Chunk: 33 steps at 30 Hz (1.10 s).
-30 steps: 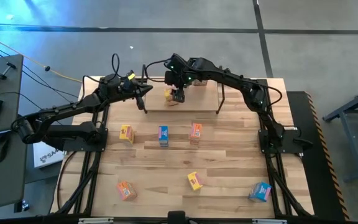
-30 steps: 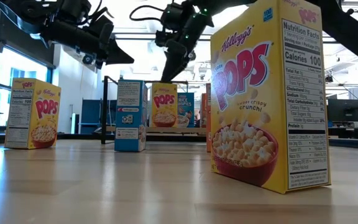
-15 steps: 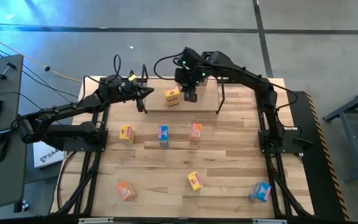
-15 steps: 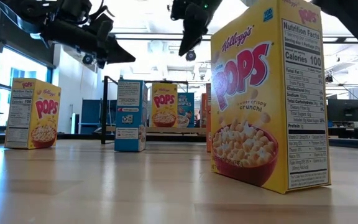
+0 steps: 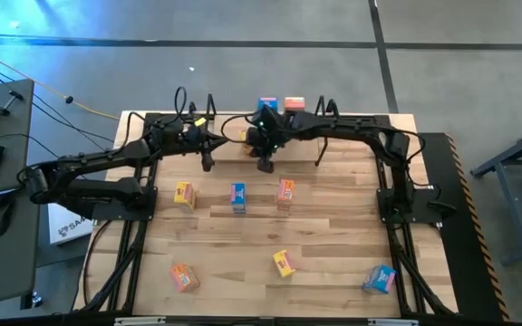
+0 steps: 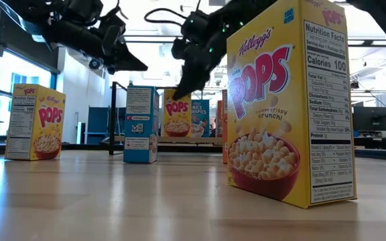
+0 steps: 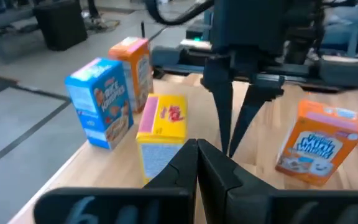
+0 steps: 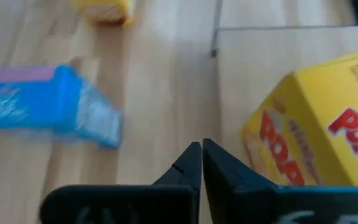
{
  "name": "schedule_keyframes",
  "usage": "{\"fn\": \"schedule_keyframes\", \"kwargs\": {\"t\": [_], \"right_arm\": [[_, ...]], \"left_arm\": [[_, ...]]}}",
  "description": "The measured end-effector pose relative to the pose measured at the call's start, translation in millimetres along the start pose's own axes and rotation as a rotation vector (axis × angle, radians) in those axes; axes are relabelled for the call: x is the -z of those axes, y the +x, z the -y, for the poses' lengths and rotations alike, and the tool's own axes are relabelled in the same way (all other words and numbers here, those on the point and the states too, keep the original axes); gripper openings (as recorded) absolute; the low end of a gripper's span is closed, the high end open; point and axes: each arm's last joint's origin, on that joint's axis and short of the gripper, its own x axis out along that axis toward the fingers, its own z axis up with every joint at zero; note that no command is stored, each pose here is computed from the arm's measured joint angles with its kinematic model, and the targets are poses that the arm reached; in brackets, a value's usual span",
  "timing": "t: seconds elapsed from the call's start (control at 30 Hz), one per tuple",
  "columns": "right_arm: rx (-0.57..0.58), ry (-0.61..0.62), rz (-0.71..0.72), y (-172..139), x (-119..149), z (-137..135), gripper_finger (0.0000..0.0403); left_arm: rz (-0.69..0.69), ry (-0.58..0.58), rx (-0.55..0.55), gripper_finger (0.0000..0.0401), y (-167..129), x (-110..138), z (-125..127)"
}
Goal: Stack cereal on shelf
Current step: Put the top right yellow cereal box on the shelf
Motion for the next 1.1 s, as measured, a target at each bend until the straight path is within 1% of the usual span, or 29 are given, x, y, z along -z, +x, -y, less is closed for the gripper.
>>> {"fn": "schedule_keyframes", "kwargs": {"t": [0.17, 0.23, 0.33, 0.4, 0.5, 0.57, 0.67, 0.73, 0.83, 0.97, 1.1], "right_arm": [[0.15, 0.059, 0.104, 13.6, 6.2, 6.7, 0.0001], [0.164, 0.067, 0.129, 15.5, 7.1, 7.7, 0.0001], [0.152, 0.051, 0.138, 13.5, 5.2, 5.2, 0.0], [0.139, 0.022, 0.113, 3.0, 4.1, 0.4, 0.0], [0.127, -0.028, 0.09, -29.1, -1.8, -11.8, 0.0], [0.129, -0.065, 0.118, -48.4, -1.2, -20.3, 0.0], [0.133, -0.054, 0.187, -59.3, 18.9, -28.4, 0.0], [0.149, -0.024, 0.25, -63.0, 38.3, -32.2, 0.0], [0.192, 0.02, 0.394, -71.3, 57.7, -37.9, 0.0], [0.228, 0.067, 0.491, -82.0, 78.5, -51.5, 0.0], [0.295, 0.064, 0.55, -92.3, 90.9, -65.2, 0.0]], "left_arm": [[-0.031, 0.001, 0.021, 0.0, 10.7, -1.9, 2.6], [-0.049, 0.009, 0.024, 0.0, 17.1, -2.8, 4.4], [-0.062, 0.034, -0.006, 0.0, 26.9, -8.7, 6.3], [-0.085, 0.041, -0.007, 0.0, 32.8, -12.0, 6.9], [-0.104, 0.047, 0.006, 0.0, 39.4, -17.4, 9.2], [-0.114, 0.056, 0.018, 0.0, 44.2, -19.7, 11.8], [-0.128, 0.064, 0.042, 0.0, 53.2, -21.0, 17.4], [-0.142, 0.078, 0.061, 0.0, 61.0, -21.3, 22.3], [-0.181, 0.115, 0.065, 0.0, 74.0, -23.0, 30.4], [-0.266, 0.159, 0.01, 0.0, 94.6, -26.7, 42.7], [-0.351, 0.209, -0.084, 0.0, 113.6, -24.7, 56.0]]}}
